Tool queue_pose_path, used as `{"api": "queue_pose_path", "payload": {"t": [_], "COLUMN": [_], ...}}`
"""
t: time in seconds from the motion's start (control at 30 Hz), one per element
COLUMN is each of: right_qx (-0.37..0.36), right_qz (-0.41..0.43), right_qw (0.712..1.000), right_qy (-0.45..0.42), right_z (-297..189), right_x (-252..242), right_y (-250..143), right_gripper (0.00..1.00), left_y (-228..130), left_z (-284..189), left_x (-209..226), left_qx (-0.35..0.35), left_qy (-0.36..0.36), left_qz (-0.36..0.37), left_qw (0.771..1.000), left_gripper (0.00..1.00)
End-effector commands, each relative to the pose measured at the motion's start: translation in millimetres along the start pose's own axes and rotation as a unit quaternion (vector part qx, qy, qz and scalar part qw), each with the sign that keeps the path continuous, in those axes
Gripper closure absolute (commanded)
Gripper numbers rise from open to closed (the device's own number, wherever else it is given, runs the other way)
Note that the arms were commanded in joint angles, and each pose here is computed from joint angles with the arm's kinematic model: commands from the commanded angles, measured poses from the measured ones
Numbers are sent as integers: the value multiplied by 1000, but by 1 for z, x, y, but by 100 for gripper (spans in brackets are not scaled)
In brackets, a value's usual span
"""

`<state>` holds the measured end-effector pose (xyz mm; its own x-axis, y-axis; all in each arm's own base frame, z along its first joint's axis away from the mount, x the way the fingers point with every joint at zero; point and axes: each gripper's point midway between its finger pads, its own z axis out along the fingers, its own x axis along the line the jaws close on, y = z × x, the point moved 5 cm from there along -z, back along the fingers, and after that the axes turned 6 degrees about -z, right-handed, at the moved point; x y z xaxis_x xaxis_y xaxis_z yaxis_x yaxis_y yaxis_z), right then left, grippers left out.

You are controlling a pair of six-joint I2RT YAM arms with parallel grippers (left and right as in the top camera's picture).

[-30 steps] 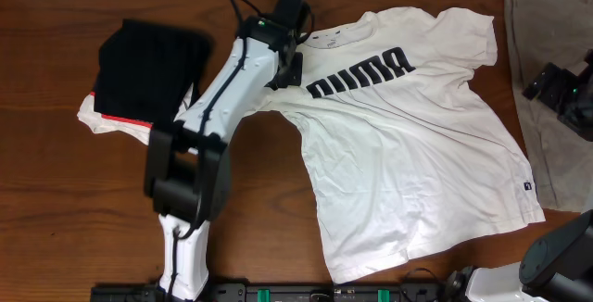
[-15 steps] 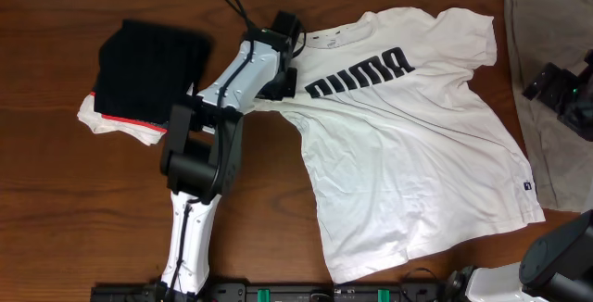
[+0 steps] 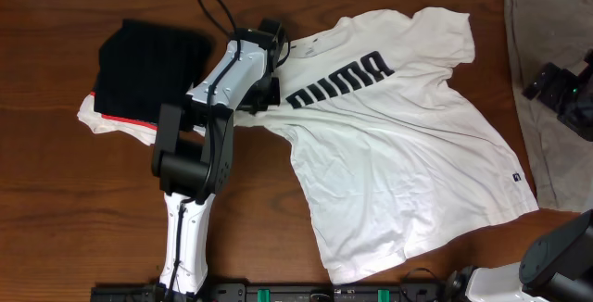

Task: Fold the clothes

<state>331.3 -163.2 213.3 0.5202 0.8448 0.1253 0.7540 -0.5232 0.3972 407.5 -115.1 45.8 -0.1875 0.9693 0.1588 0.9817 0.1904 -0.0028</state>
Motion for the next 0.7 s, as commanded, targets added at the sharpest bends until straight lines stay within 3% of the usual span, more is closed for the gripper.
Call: {"api": "queue_pose_path", "payload": {"t": [0.0, 0.27, 0.67], "right_qx": [2, 2, 2], "right_qz": [-1, -1, -1], "right_qw": [1000, 1000, 1000], "right_qy": [-6, -6, -6], "right_z": [1, 1, 1], "right_x": [-3, -3, -3], "right_y": [0, 0, 0], "right_gripper": [1, 1, 1], "left_y": [-39, -51, -34], "left_z": [55, 50, -28], "left_x": [18, 23, 24], "left_qx": [100, 123, 28], "left_qy": [63, 75, 5], "left_qz": [-54, -69, -83], "left_qw": [992, 987, 996], "left_gripper": [94, 94, 94]}}
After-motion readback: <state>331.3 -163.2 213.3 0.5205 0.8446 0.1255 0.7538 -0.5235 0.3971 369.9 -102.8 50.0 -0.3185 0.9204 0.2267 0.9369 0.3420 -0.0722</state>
